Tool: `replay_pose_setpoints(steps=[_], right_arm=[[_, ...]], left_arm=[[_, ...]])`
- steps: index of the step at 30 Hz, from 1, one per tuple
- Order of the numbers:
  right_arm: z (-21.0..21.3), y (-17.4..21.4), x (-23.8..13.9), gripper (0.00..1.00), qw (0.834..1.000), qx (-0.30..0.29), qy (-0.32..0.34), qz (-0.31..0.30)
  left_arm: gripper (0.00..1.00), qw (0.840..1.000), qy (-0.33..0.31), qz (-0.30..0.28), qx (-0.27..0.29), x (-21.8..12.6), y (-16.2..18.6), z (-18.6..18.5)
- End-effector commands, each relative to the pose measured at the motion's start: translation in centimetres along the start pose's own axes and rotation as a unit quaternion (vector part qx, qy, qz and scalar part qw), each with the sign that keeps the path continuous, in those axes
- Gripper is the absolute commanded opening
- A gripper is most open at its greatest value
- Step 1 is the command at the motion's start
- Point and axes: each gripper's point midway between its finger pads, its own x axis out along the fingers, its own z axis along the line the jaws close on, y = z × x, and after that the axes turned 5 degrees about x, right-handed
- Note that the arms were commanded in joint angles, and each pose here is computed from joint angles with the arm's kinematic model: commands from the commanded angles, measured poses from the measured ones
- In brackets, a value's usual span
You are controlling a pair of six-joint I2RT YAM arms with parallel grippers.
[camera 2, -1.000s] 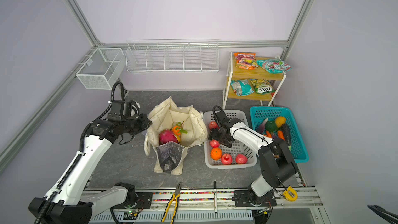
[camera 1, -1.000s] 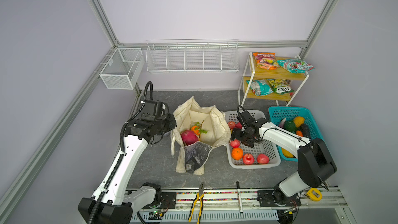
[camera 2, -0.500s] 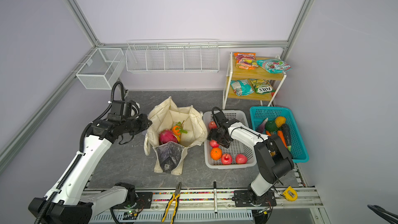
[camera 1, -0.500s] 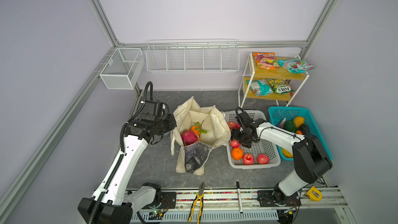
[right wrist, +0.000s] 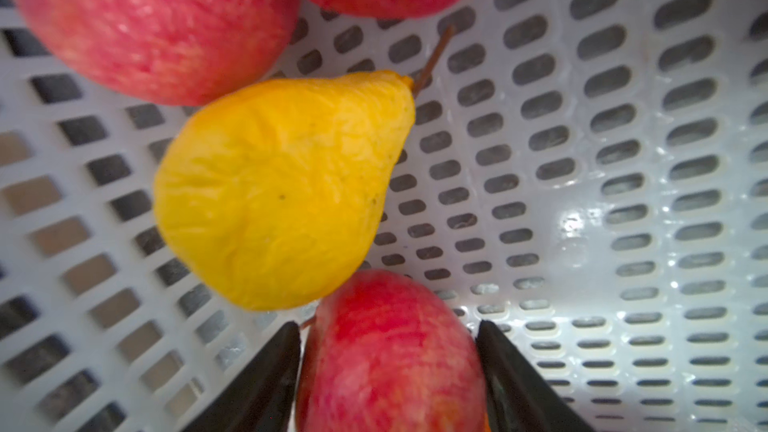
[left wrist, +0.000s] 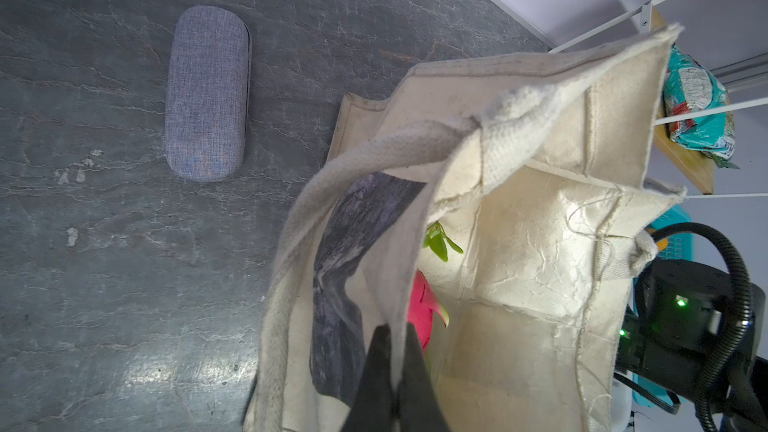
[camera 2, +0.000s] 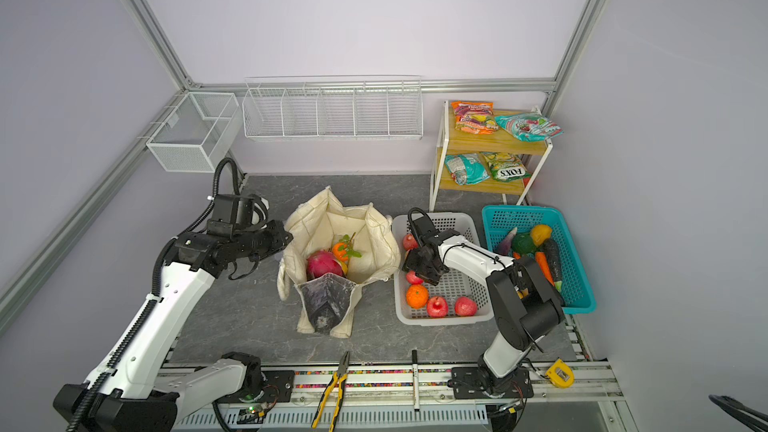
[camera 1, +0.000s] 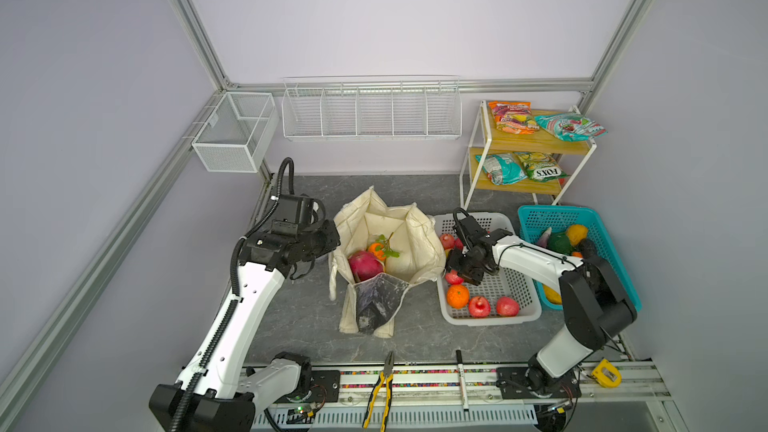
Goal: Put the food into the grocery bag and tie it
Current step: 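Lower the right gripper onto a red apple and grasp it, then lift the red apple with the right gripper and carry it over the bag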
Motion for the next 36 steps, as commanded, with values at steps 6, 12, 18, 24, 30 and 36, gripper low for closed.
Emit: replay_pose_setpoints(steps=[6, 12, 18, 24, 30, 36], right_arm=[[-0.9, -0.1, 0.4, 0.54, 1.000, 0.014, 0.016, -0.004], [-1.1, -0.7, -1.1, 0.48, 1.000, 0.012, 0.019, -0.021], [-1.3, -2.8, -6.0, 0.47, 0.996, -0.001, 0.028, -0.079], [1.0, -6.1, -16.2, 0.46, 0.978, -0.041, -0.011, -0.205], [7.9, -6.9, -25.8, 0.44, 0.942, -0.129, -0.115, -0.288], [16.6, -3.4, -29.4, 0.45, 0.895, -0.257, -0.185, -0.314]], left_arm=[[0.00, 1.000, -0.003, 0.004, -0.001, -0.1, 0.4, 0.2], [0.00, 1.000, -0.002, 0.003, 0.000, -0.2, 0.4, 0.1], [0.00, 1.000, 0.000, 0.002, 0.001, -0.2, 0.2, 0.0], [0.00, 1.000, 0.003, 0.003, 0.003, -0.1, 0.1, -0.2], [0.00, 1.000, 0.004, 0.005, 0.012, 0.1, -0.3, -0.5], [0.00, 1.000, 0.007, 0.004, 0.013, 0.3, -0.7, -0.7]])
